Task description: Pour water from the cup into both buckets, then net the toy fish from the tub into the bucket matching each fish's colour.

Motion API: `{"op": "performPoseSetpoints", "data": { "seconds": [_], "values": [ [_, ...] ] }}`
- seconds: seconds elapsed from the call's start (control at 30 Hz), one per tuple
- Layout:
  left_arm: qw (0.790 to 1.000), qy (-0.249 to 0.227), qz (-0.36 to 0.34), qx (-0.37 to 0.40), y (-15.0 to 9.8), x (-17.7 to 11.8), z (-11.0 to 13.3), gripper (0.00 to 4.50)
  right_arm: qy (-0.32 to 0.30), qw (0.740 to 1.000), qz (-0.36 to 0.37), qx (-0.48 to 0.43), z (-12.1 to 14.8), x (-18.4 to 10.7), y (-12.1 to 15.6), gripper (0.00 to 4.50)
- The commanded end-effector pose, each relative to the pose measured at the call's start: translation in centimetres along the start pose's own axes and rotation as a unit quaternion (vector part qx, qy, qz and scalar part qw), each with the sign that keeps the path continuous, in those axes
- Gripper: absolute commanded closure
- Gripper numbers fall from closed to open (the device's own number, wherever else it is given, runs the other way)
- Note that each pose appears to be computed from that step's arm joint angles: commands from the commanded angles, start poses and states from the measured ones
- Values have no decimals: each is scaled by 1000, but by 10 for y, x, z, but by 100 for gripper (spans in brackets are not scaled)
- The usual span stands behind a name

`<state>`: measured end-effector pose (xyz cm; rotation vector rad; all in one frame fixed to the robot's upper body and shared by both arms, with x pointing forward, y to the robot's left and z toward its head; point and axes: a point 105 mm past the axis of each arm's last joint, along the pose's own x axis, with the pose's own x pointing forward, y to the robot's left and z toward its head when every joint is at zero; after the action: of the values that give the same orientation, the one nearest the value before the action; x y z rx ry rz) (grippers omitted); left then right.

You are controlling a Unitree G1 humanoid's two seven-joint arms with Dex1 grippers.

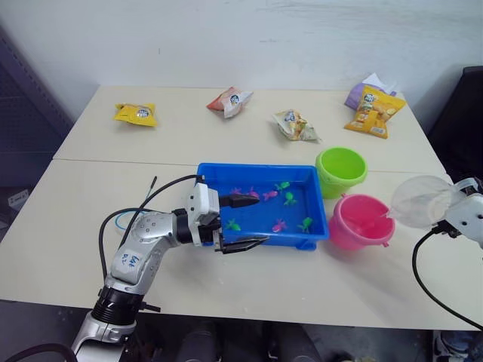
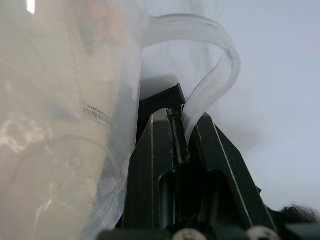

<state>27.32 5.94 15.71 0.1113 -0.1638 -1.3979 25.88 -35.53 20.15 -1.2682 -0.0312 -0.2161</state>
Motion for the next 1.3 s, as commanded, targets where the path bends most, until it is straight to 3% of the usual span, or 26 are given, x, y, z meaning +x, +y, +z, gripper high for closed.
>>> {"op": "performPoseSetpoints", "data": {
  "seconds": [0.03, 0.87, 1.3],
  "values": [
    [1000, -14, -9, 6, -5, 3, 6, 0, -21, 999, -26, -32, 7, 5, -19, 434],
    [1000, -26, -4, 13, -1, 10, 8, 0, -72, 991, -59, -102, 31, 15, -41, 434],
    [999, -28, -3, 16, 0, 10, 7, 0, -78, 989, -67, -105, 36, 15, -37, 434]
  ]
}}
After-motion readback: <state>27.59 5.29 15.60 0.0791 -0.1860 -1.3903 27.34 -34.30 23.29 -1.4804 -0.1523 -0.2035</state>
